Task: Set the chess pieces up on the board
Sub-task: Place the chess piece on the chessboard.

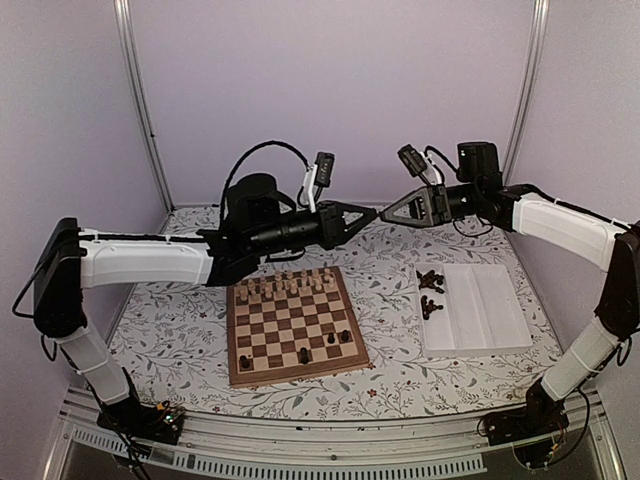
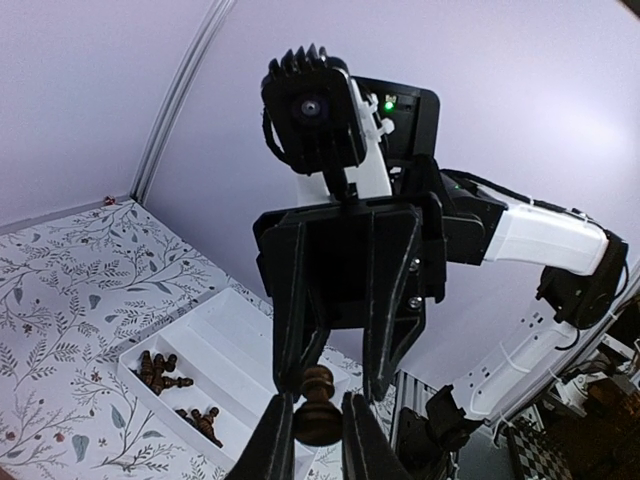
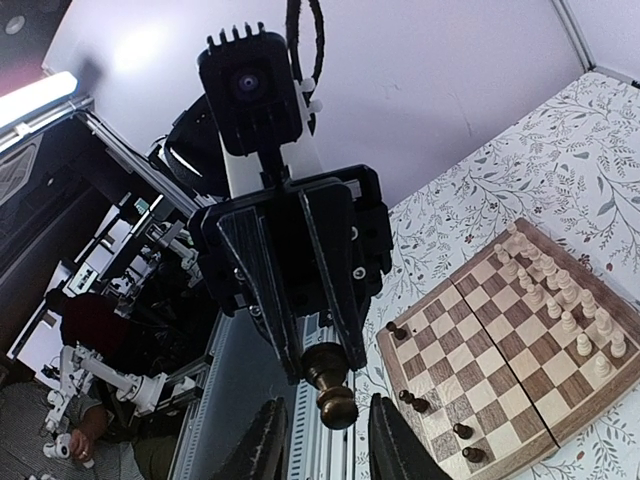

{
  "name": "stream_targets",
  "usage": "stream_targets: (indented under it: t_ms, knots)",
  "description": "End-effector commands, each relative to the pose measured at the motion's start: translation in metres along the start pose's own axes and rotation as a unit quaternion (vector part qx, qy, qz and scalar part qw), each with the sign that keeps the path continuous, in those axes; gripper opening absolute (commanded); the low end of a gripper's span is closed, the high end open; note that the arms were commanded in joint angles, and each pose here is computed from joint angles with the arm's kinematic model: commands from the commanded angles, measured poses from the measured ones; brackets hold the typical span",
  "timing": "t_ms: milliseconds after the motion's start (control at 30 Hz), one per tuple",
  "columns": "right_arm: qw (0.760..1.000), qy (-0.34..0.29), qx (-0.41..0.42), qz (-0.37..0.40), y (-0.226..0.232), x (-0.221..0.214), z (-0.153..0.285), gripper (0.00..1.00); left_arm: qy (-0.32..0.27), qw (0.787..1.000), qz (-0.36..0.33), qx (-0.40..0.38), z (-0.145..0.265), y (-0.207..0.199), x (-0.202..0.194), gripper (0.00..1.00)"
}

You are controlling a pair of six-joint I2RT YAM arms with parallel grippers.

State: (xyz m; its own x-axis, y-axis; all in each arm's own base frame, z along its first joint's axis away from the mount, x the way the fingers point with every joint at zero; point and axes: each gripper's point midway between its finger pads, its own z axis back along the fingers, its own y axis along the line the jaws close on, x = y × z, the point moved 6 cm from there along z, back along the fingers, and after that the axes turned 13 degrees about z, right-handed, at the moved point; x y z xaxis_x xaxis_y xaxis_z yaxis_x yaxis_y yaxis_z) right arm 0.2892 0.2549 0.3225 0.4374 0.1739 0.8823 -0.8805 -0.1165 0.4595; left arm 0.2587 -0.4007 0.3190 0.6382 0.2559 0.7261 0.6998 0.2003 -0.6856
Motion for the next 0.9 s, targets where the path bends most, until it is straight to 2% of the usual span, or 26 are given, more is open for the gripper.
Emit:
stream_targets:
  t_ms: [0, 267, 667, 800, 867]
  knots:
    - [1.000, 0.001, 0.020, 0.002, 0.0008, -0.0015, -0.0044, 0.28, -0.009, 1.000, -0.004, -0.014, -0.0079, -0.0087, 0.0031, 0.15]
    - [1.000, 0.000, 0.028, 0.000, 0.0042, -0.0027, -0.0048, 0.18, -0.005, 1.000, -0.003, -0.013, -0.0110, -0.0066, -0.0004, 0.15]
    - [0.999, 0.000, 0.034, -0.001, 0.0076, -0.0021, -0.0043, 0.19, 0.005, 1.000, 0.003, -0.012, -0.0167, -0.0012, -0.0054, 0.15]
    - [0.999, 0.000, 0.033, 0.004, 0.0081, -0.0014, -0.0040, 0.10, 0.007, 1.000, 0.005, -0.010, -0.0169, -0.0002, -0.0063, 0.15]
    - [1.000, -0.003, 0.020, 0.011, 0.0071, 0.0009, -0.0035, 0.07, 0.010, 1.000, 0.005, -0.006, -0.0163, -0.0003, -0.0062, 0.21]
